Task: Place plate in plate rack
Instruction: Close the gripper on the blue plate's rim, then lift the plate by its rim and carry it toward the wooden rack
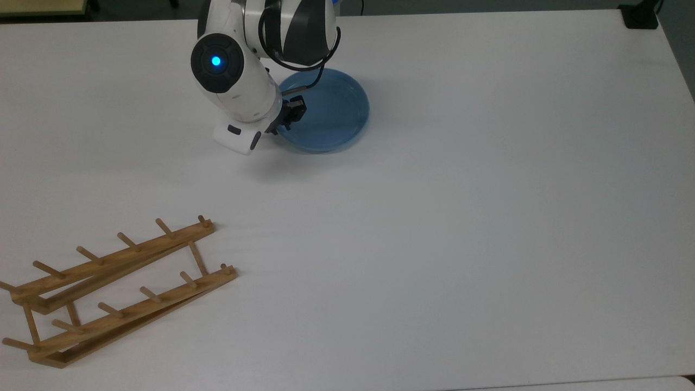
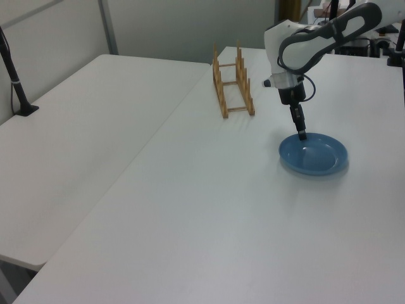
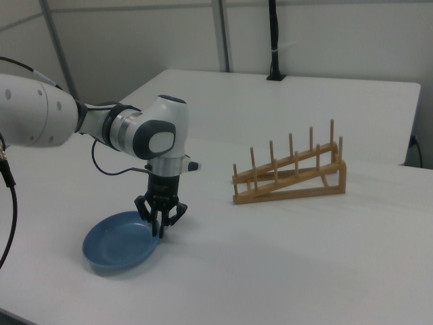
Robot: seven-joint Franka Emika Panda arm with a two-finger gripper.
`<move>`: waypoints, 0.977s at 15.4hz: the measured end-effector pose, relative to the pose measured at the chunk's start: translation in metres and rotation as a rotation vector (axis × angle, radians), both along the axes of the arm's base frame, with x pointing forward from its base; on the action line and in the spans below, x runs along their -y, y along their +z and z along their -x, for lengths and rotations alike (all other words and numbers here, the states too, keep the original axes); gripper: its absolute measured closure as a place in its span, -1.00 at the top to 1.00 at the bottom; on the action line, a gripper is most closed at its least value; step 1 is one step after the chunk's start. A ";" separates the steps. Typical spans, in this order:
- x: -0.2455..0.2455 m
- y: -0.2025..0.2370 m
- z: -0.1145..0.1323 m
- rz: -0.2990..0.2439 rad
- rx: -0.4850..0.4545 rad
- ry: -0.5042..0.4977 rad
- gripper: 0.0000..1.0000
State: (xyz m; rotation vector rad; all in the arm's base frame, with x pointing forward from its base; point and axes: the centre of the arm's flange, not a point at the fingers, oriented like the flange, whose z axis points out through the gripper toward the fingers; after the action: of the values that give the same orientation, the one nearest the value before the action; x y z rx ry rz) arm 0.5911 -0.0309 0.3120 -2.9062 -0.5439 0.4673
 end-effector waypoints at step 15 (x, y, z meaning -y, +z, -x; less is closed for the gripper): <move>0.001 0.079 -0.025 0.027 0.160 0.057 -0.91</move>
State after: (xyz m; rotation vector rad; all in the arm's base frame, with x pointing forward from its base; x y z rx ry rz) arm 0.6157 -0.0317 0.3915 -2.9775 -0.6492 0.2519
